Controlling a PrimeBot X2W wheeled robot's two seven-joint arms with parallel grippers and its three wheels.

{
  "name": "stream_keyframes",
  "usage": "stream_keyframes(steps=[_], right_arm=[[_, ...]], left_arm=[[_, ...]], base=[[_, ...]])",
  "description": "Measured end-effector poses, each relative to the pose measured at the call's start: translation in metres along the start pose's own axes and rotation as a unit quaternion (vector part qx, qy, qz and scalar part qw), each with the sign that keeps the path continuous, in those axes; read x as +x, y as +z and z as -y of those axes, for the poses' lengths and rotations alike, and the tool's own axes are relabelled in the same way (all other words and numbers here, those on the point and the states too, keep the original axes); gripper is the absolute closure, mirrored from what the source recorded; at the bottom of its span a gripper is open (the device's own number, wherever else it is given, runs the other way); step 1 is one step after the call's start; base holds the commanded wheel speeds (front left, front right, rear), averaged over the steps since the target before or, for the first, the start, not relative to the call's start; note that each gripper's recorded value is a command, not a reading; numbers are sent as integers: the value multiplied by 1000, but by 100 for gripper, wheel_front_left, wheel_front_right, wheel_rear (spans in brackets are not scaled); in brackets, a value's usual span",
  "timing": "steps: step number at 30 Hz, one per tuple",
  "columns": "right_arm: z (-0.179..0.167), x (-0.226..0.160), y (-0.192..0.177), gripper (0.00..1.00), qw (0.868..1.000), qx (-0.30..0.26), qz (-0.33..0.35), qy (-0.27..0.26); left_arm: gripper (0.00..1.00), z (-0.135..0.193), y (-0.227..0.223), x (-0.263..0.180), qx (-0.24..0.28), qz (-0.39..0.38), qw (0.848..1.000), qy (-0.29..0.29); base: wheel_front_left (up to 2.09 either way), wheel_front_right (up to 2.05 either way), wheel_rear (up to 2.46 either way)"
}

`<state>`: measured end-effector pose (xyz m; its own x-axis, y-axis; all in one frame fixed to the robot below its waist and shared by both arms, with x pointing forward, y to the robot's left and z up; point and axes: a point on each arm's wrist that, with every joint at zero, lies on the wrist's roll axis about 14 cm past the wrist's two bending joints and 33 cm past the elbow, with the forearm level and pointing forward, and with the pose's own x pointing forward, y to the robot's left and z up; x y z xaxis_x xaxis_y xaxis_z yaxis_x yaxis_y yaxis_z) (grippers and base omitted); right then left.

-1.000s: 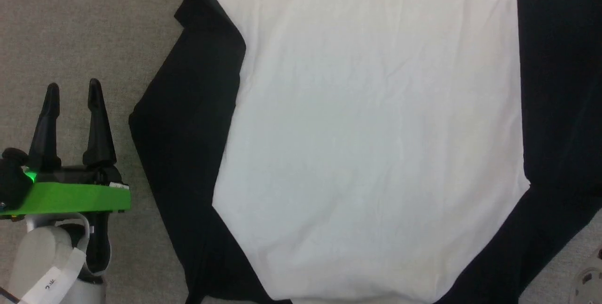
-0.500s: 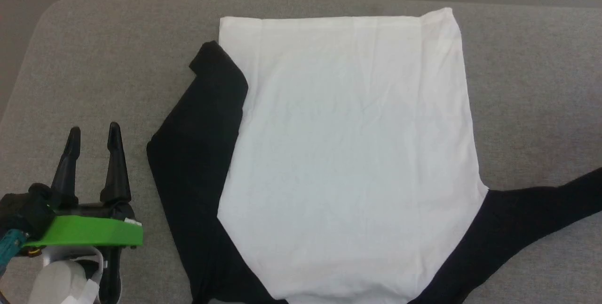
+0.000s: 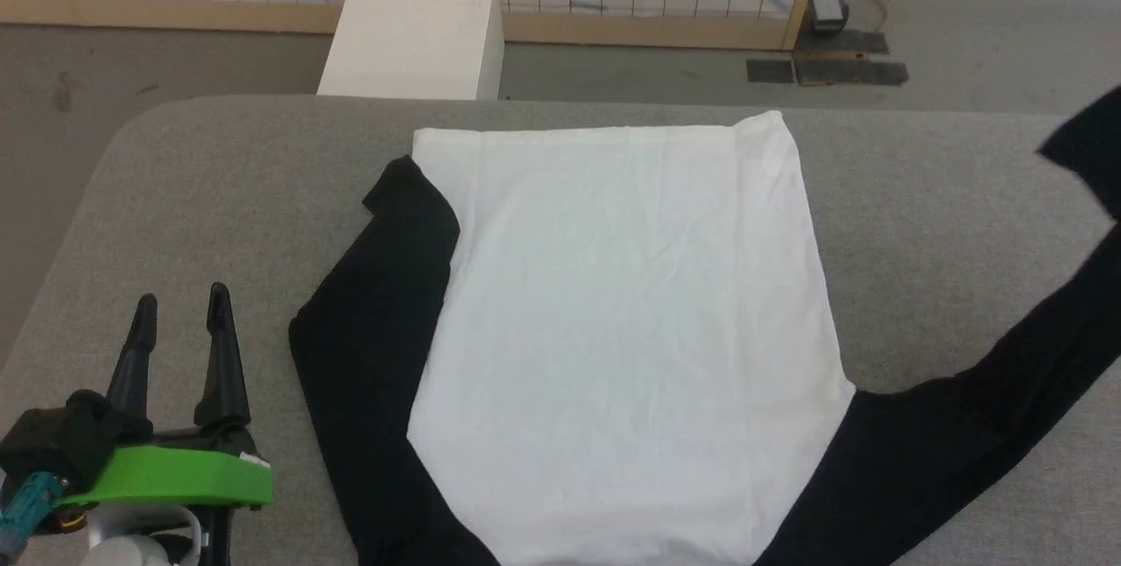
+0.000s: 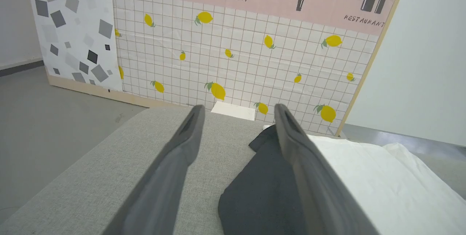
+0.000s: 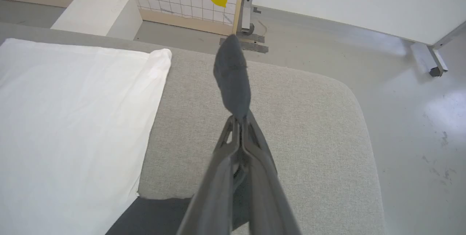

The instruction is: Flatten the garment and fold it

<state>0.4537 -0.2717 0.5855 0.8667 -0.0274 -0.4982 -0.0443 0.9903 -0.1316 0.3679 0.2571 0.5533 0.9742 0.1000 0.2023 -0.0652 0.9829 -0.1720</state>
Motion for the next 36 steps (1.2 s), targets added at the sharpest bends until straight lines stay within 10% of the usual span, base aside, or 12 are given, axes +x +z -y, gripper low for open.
stream_keyframes(steps=[8,17,33,34,35,36], right_arm=[[-137,-31,-1,100,981,-68,29,180],[-276,-46,-47,100,928,-99,-10,360],[-377,-47,-153,100,860,-138,-138,471],[-379,-47,-156,61,858,-137,-144,474],[-381,-47,-157,1,856,-130,-145,479],[-384,-47,-154,0,856,-118,-142,484]], left_arm=[[0,8,18,-8,-5,21,1000,-8],[0,-1,22,-18,-4,20,1000,6],[0,-28,8,-33,2,-8,999,51],[0,-29,6,-34,3,-10,999,53],[0,-30,5,-34,3,-12,998,54],[0,-31,4,-34,3,-14,998,55]], base=[[0,0,0],[0,0,0],[0,0,0],[0,0,0],[0,0,0],[0,0,0]])
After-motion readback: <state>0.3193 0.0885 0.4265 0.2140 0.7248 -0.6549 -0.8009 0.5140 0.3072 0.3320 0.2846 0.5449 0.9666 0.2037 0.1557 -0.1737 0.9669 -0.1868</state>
